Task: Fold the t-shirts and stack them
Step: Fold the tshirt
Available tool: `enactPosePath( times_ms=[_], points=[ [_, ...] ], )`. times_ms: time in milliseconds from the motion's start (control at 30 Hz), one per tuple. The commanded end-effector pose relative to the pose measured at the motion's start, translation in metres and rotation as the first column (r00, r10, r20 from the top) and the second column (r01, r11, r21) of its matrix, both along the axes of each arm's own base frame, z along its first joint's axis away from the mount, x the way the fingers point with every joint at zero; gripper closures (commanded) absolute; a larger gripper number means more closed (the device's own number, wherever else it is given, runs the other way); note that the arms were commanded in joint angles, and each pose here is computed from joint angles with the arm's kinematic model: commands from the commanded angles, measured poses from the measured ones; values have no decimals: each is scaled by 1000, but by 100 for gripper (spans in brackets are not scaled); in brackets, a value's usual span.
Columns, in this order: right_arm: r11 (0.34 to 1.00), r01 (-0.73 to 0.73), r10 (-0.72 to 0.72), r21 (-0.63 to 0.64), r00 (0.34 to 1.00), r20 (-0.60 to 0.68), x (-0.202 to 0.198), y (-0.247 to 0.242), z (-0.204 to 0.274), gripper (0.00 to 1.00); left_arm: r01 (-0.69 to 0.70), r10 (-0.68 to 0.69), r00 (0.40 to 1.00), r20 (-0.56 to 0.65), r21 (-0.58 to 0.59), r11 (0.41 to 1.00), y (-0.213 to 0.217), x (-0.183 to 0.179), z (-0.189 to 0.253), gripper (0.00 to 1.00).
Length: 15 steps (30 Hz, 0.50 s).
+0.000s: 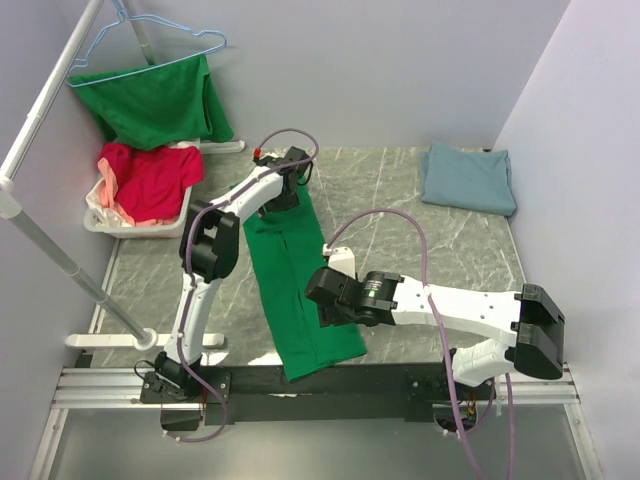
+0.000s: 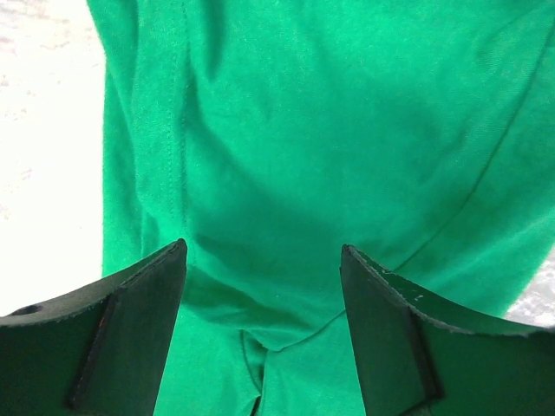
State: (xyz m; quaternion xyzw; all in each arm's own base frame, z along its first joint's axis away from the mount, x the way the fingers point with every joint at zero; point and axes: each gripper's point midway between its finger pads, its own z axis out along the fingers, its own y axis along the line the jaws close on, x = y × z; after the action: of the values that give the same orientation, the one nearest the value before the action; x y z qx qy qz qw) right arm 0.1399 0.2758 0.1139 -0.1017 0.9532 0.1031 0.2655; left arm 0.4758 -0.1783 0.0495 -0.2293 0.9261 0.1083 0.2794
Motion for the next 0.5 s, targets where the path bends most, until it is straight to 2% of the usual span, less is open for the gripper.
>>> enactPosePath(
  times_ms=[0, 167, 467],
  points=[
    [999, 51, -52, 6, 998, 47, 12, -7, 12, 42, -17, 17, 1000, -11, 23, 1000, 0, 2, -3, 23],
    [998, 68, -68, 15, 997, 43, 15, -13, 12, 42, -10, 8, 996, -86, -29, 1000, -3, 5, -34, 22],
    [996, 88, -89, 16, 996, 31, 26, -19, 9, 42, 25, -26, 1000, -2, -154, 988, -7, 57, -30, 21]
  ],
)
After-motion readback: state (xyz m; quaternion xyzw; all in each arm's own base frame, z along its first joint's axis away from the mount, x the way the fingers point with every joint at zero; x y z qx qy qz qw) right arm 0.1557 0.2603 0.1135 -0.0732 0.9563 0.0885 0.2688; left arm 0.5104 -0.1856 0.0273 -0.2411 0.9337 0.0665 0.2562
